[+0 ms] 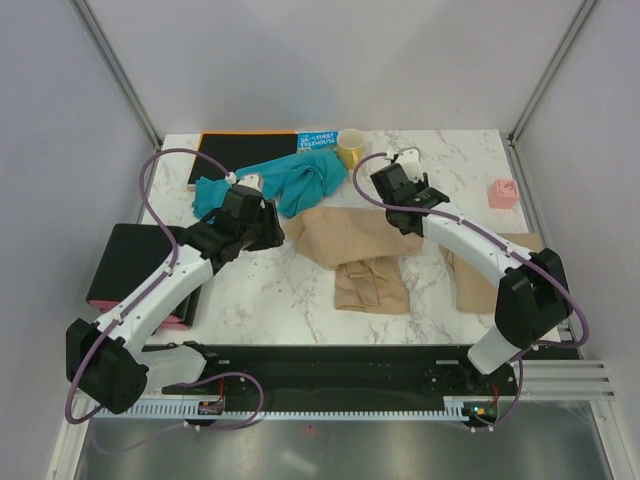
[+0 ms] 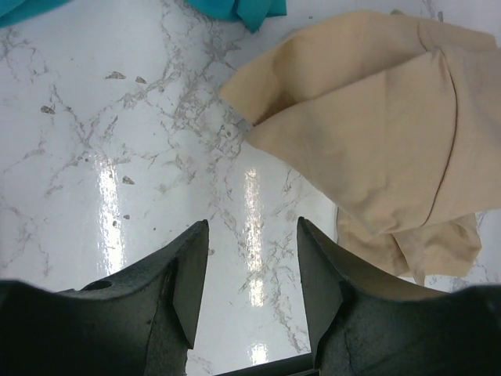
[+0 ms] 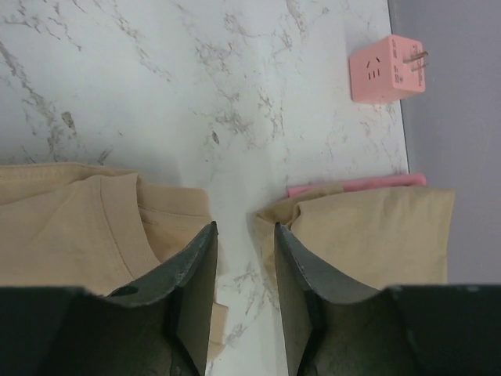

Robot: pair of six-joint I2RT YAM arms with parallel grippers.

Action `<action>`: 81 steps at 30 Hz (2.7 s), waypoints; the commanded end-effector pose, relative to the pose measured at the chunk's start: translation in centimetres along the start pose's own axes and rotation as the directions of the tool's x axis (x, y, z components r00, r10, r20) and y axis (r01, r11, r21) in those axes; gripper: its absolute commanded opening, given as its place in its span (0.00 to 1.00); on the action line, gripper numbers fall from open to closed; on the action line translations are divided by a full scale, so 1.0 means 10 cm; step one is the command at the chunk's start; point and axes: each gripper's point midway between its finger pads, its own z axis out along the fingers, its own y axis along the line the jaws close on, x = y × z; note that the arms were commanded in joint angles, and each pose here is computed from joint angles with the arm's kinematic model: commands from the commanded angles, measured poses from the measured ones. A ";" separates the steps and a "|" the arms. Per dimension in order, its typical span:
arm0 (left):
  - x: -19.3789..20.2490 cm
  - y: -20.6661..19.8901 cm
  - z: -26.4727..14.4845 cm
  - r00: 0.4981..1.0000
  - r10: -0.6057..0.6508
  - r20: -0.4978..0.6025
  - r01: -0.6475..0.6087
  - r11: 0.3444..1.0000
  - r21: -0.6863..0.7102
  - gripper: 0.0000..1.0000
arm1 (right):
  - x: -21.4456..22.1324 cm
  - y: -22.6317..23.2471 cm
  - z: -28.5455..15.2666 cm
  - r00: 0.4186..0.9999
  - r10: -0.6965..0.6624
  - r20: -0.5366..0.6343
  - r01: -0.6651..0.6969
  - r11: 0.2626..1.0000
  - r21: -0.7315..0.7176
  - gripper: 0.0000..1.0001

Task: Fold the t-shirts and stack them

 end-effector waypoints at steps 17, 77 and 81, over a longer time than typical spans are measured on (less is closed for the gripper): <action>-0.26 0.13 -0.21 0.991 -0.047 0.123 0.054 0.997 -0.057 0.57 | -0.29 2.22 -1.14 0.930 -0.255 0.265 0.365 0.557 -0.746 0.43; -0.25 0.47 -0.32 0.980 -0.090 0.180 0.113 0.987 -0.117 0.57 | -0.61 1.98 -1.16 0.896 -0.268 0.353 0.436 0.683 -0.587 0.00; -0.28 0.50 -0.38 0.972 -0.110 0.208 0.136 0.984 -0.115 0.57 | -1.09 1.48 -1.21 0.906 -0.163 0.391 0.359 0.785 -0.505 0.00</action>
